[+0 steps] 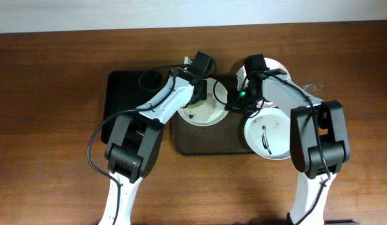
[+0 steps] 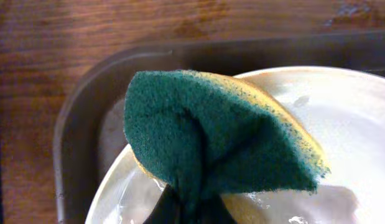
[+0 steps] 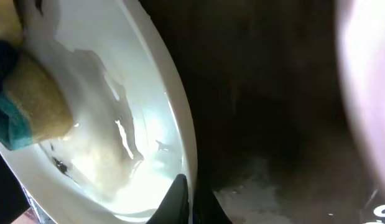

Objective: Clean dirty plates on tray and stack at the side
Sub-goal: 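Scrub the left white plate with the sponge while the right gripper holds it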

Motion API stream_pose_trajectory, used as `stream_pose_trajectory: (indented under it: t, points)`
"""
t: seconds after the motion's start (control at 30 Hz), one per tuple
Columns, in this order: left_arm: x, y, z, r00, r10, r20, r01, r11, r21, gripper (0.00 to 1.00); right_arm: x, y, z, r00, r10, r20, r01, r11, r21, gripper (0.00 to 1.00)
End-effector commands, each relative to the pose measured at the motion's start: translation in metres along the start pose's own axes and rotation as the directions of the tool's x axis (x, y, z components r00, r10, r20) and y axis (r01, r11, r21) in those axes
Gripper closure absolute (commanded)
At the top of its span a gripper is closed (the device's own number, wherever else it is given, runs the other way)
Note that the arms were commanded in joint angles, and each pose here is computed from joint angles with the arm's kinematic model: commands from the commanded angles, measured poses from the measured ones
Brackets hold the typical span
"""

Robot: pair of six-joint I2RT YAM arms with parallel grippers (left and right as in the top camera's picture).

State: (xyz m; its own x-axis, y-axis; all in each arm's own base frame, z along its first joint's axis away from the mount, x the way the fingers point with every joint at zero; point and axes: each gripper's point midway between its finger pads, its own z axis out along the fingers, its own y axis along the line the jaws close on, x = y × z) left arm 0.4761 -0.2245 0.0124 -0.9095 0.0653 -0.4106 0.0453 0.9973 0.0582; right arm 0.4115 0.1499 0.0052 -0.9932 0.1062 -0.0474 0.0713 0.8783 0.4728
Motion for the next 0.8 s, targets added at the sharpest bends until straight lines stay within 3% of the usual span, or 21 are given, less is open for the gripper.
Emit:
stream_pose_trajectory:
  t: [0.0, 0.03, 0.07, 0.1, 0.2, 0.3, 0.37, 0.4, 0.43, 0.47, 0.57, 0.63, 0.7, 0.77]
  points:
    - [0.046, -0.018, 0.008, 0.955, 0.230, -0.186, -0.181, 0.951, 0.250, 1.00, 0.014, -0.016, 0.010, 0.999, 0.005, -0.050, -0.003, 0.999, 0.039, 0.96]
    - [0.065, -0.040, -0.005, 0.918, 0.334, -0.212, -0.221, 0.878, 0.425, 1.00, 0.014, -0.016, 0.010, 0.999, 0.006, -0.051, -0.004, 0.999, 0.039, 0.96]
    - [0.090, -0.064, -0.029, 0.869, 0.439, -0.226, -0.216, 0.749, 0.626, 1.00, 0.014, -0.016, 0.010, 0.999, 0.006, -0.051, -0.004, 0.999, 0.039, 0.96]
    - [0.100, -0.070, -0.040, 0.853, 0.463, -0.243, -0.187, 0.704, 0.685, 1.00, 0.014, -0.016, 0.010, 0.999, 0.006, -0.051, -0.004, 0.999, 0.039, 0.96]
    - [0.101, -0.074, -0.044, 0.852, 0.464, -0.241, -0.172, 0.684, 0.709, 1.00, 0.014, -0.015, 0.010, 0.999, 0.006, -0.052, -0.005, 0.999, 0.035, 0.96]
    - [0.079, -0.083, -0.039, 0.884, 0.446, -0.144, -0.221, 0.668, 0.711, 1.00, 0.014, -0.015, 0.010, 0.999, 0.007, -0.053, -0.005, 0.999, 0.035, 0.96]
    - [0.047, -0.066, -0.012, 0.944, 0.304, -0.130, -0.193, 0.825, 0.531, 1.00, 0.014, -0.014, 0.010, 0.999, 0.007, -0.053, -0.005, 0.999, 0.031, 0.96]
    - [0.028, -0.042, 0.004, 0.977, 0.179, -0.119, -0.127, 0.927, 0.353, 1.00, 0.015, -0.014, 0.010, 0.999, 0.006, -0.054, -0.005, 0.999, 0.032, 0.96]
    - [0.013, -0.017, 0.013, 0.994, 0.060, -0.086, -0.044, 0.982, 0.186, 1.00, 0.015, -0.015, 0.010, 0.998, 0.007, -0.054, -0.005, 0.999, 0.032, 0.96]
    - [0.002, 0.007, 0.016, 0.999, -0.031, -0.036, 0.032, 0.999, 0.039, 1.00, 0.015, -0.015, 0.010, 0.999, 0.007, -0.054, -0.005, 0.999, 0.032, 0.96]
    - [0.004, 0.044, 0.014, 0.988, -0.152, 0.007, 0.151, 0.974, -0.168, 1.00, 0.015, -0.015, 0.010, 0.999, 0.007, -0.054, -0.005, 0.999, 0.032, 0.96]
    - [0.021, 0.045, 0.013, 0.989, -0.133, -0.068, 0.120, 0.978, -0.170, 1.00, 0.015, -0.015, 0.010, 0.999, 0.007, -0.054, -0.005, 0.999, 0.032, 0.96]
    - [0.051, 0.037, 0.009, 0.974, -0.053, -0.221, 0.030, 0.994, -0.106, 1.00, 0.015, -0.015, 0.010, 0.999, 0.007, -0.054, -0.005, 0.999, 0.032, 0.96]
    - [0.087, 0.008, -0.003, 0.912, 0.139, -0.386, -0.092, 0.986, 0.138, 1.00, 0.015, -0.015, 0.010, 0.999, 0.006, -0.054, -0.005, 0.999, 0.032, 0.96]
